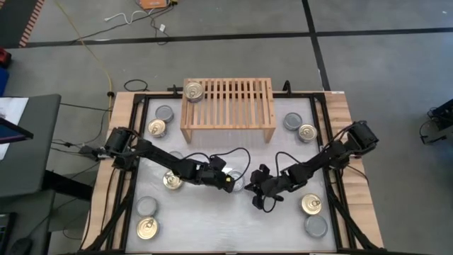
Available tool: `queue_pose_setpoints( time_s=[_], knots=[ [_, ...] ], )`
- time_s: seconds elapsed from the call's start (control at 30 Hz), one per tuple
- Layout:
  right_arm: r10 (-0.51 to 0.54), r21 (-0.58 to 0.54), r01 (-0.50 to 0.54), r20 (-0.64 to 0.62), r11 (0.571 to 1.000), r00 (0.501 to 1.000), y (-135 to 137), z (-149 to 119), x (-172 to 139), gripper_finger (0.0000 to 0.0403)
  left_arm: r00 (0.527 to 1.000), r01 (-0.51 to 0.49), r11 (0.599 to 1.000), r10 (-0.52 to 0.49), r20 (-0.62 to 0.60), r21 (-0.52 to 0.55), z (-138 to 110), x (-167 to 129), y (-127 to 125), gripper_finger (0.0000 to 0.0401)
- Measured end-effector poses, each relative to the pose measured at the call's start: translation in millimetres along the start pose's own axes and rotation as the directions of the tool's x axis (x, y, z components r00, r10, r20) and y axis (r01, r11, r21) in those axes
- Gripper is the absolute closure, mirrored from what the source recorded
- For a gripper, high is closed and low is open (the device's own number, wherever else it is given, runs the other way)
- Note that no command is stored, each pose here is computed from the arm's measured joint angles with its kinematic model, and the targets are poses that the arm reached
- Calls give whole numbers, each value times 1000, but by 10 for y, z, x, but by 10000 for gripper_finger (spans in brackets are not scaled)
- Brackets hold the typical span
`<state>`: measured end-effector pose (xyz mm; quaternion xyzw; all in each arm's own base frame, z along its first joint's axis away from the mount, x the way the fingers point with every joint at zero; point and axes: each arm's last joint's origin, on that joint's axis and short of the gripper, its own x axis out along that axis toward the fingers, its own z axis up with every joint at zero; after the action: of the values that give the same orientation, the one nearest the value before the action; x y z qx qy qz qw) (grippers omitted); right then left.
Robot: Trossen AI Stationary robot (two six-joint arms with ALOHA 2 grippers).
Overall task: Stack canned seafood by type on shelf
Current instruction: Put the green tuna can on the shelf
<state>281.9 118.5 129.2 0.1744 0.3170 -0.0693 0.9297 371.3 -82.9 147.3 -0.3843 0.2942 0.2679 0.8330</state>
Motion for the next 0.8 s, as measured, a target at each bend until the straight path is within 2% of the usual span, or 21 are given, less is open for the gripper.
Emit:
queue_pose_setpoints(
  time_s=[0.23, 0.33, 0.5, 0.67, 0.8],
  knots=[
    [31, -12, -31, -13, 999, 999, 58, -37, -22, 385, 1000, -1, 1000, 1, 29, -16, 85, 39, 26, 152],
    [23, -18, -23, -29, 1000, 999, 56, -45, -48, 381, 999, 33, 999, -33, 28, 6, 106, 37, 0, 152],
    [23, 21, -23, -28, 1000, 999, 54, 44, -187, 372, 991, 129, 992, -129, 30, 15, 169, -52, -100, 152],
    [24, 54, -24, 1, 998, 1000, 12, 201, -357, 373, 990, 138, 990, -137, 33, -28, 239, -192, -128, 152],
    [12, 137, -15, 22, 990, 1000, -52, 300, -422, 371, 991, 132, 989, -131, 25, -67, 266, -298, -137, 152]
  ],
)
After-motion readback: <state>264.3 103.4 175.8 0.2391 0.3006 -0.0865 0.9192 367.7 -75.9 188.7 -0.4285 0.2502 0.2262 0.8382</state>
